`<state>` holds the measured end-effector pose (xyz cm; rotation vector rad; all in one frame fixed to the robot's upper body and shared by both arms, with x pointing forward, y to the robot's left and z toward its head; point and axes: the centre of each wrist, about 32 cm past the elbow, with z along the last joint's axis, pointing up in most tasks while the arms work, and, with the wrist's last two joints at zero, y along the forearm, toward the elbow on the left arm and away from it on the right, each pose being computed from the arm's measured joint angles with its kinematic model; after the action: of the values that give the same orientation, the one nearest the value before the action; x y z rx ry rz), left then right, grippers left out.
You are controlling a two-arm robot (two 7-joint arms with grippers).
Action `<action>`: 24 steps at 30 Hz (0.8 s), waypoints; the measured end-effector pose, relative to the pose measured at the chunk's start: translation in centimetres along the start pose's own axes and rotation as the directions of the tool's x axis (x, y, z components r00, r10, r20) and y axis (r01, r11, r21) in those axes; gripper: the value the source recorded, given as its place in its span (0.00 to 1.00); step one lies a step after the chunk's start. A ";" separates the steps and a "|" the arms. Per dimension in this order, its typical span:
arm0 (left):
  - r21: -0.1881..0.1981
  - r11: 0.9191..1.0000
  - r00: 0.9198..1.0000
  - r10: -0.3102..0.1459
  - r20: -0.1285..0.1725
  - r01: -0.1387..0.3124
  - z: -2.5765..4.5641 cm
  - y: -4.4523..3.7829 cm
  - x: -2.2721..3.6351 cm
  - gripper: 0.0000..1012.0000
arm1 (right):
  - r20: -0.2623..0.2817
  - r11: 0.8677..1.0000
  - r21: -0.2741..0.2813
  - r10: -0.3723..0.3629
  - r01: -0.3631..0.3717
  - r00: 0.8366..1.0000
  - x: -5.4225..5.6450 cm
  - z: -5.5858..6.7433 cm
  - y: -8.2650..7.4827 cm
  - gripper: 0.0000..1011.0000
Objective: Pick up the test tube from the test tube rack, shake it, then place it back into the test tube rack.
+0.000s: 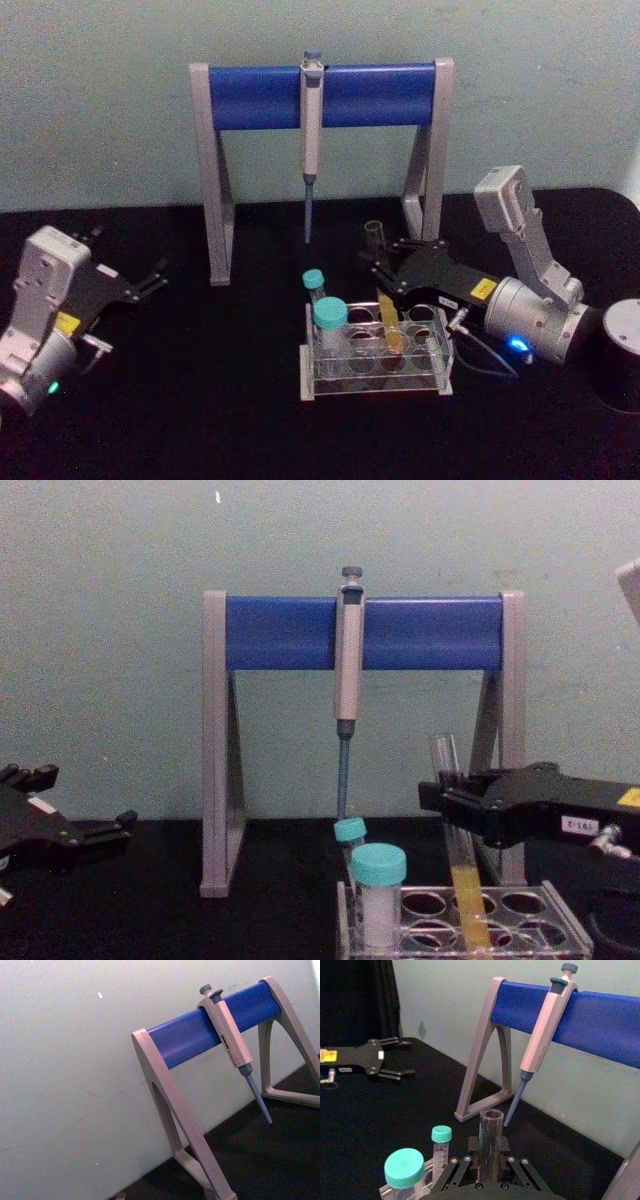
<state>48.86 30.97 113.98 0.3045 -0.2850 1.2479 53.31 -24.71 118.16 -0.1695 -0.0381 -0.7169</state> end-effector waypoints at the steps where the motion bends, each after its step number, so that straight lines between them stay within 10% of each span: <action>1: 0.000 1.000 1.000 0.000 0.000 0.000 0.00 0.00 0.00 0.99 | -0.003 1.000 0.002 0.003 -0.003 1.000 0.0 0.0 0.0 0.23; 24: 0.000 1.000 1.000 0.000 0.000 0.000 0.00 0.00 0.00 0.99 | -0.026 0.982 0.188 -0.011 0.015 1.000 0.0 2.2 -1.9 0.23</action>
<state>48.86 30.97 113.98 0.3045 -0.2850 1.2480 52.09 -25.70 120.61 0.0209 -0.0830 -0.7243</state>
